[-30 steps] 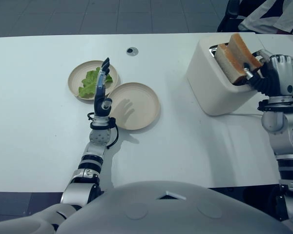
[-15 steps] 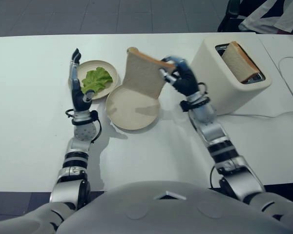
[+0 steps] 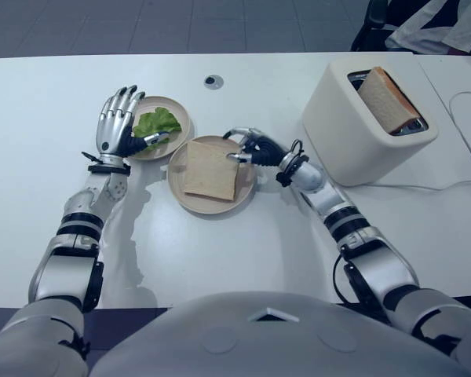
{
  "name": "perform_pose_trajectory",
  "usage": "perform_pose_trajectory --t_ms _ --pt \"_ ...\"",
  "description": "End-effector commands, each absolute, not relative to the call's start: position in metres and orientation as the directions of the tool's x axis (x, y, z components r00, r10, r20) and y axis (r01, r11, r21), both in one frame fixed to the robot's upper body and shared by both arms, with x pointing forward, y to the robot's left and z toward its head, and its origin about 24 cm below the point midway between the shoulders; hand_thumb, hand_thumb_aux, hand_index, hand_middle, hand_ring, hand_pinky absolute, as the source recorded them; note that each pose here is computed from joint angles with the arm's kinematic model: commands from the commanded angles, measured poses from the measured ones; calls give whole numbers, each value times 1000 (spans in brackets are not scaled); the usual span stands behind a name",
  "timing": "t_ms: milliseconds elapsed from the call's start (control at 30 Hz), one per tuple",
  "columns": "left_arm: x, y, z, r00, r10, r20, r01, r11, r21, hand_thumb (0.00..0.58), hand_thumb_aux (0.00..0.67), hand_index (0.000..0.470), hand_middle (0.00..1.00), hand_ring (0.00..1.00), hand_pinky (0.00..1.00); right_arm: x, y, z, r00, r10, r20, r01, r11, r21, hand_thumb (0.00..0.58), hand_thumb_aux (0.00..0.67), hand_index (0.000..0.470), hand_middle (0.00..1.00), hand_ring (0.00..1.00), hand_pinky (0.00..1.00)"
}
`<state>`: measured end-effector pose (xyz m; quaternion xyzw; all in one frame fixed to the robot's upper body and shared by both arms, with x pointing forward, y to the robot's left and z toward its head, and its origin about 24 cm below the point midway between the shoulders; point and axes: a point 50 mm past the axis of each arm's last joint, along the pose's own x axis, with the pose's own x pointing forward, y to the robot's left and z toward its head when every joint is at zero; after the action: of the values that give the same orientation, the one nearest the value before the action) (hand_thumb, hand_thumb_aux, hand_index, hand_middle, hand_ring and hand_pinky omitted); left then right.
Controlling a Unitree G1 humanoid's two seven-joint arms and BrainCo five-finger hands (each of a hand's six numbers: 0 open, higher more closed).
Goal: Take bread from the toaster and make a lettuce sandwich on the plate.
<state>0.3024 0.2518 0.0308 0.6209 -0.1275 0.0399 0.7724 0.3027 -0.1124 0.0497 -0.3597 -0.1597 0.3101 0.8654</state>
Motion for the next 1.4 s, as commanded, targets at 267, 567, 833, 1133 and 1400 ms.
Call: perform_pose_trajectory --t_ms 267,567,833,1133,1400 --pt "308 262 11 992 -107 -68 91 227 970 580 670 470 0 0 0 294 -147 95 809 513 286 29 452 -892 0 0 0 0 0 0" --pt "301 254 3 980 -162 -118 162 297 941 580 670 470 0 0 0 293 -152 105 807 485 338 58 505 -861 0 0 0 0 0 0" --pt "300 247 53 944 -159 289 -126 634 763 580 670 470 0 0 0 295 -157 105 816 453 359 79 528 -845 0 0 0 0 0 0" --pt "263 194 31 869 -459 184 244 722 647 580 670 470 0 0 0 295 -164 115 809 428 402 124 545 -829 0 0 0 0 0 0" --pt "256 194 -4 867 -495 -62 379 573 726 580 670 470 0 0 0 265 -214 173 727 256 637 408 585 -701 0 0 0 0 0 0"
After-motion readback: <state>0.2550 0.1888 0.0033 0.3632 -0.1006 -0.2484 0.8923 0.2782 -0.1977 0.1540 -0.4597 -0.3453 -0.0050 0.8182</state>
